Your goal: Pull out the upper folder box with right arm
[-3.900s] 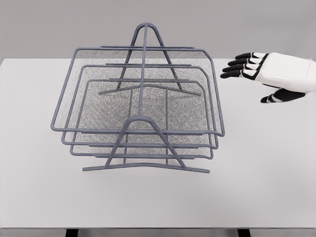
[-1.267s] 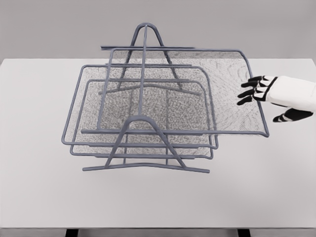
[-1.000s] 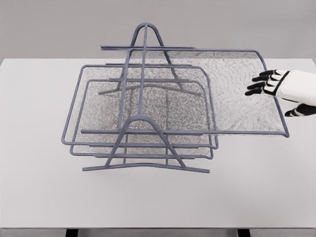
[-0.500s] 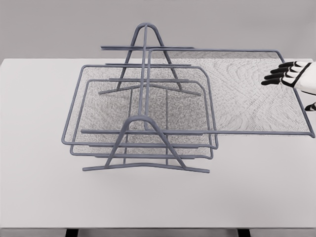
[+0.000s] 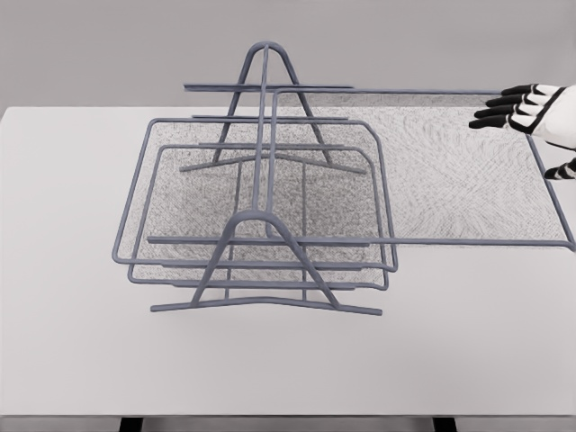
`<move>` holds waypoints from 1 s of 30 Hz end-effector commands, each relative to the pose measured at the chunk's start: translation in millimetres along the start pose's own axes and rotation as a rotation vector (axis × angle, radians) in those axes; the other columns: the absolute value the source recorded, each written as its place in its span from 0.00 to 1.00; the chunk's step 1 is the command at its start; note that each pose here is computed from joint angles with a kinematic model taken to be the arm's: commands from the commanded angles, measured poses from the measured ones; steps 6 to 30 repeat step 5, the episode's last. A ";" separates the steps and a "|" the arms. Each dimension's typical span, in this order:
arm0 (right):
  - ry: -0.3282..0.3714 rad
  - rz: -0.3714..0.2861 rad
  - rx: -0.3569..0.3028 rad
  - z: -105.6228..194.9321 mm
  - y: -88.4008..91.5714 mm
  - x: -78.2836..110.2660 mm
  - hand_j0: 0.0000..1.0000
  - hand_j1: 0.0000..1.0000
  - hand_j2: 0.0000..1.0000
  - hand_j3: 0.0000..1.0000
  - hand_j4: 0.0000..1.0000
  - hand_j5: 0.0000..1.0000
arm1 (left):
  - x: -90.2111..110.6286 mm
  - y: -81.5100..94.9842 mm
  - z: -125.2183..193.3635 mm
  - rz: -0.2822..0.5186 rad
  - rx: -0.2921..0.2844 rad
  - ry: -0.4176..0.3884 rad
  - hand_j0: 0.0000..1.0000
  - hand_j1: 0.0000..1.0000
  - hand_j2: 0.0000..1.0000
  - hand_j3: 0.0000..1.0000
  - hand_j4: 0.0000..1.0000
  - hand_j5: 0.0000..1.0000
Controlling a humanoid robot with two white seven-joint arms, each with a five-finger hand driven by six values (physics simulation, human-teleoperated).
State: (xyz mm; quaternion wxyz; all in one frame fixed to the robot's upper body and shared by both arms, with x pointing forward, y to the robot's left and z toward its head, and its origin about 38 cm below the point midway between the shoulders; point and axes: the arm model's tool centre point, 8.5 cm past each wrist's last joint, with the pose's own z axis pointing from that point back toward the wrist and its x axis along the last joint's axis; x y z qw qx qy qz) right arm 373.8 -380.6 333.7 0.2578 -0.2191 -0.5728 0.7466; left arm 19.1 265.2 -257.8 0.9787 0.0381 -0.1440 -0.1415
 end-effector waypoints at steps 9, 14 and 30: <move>-0.048 0.007 -0.040 -9.8 -9.1 12.4 1.00 1.00 1.00 1.00 1.00 1.00 | 0.1 0.0 0.0 0.000 0.000 0.000 1.00 1.00 1.00 1.00 1.00 1.00; -0.048 0.007 -0.040 -9.8 -9.1 12.4 1.00 1.00 1.00 1.00 1.00 1.00 | 0.1 0.0 0.0 0.000 0.000 0.000 1.00 1.00 1.00 1.00 1.00 1.00; -0.048 0.007 -0.040 -9.8 -9.1 12.4 1.00 1.00 1.00 1.00 1.00 1.00 | 0.1 0.0 0.0 0.000 0.000 0.000 1.00 1.00 1.00 1.00 1.00 1.00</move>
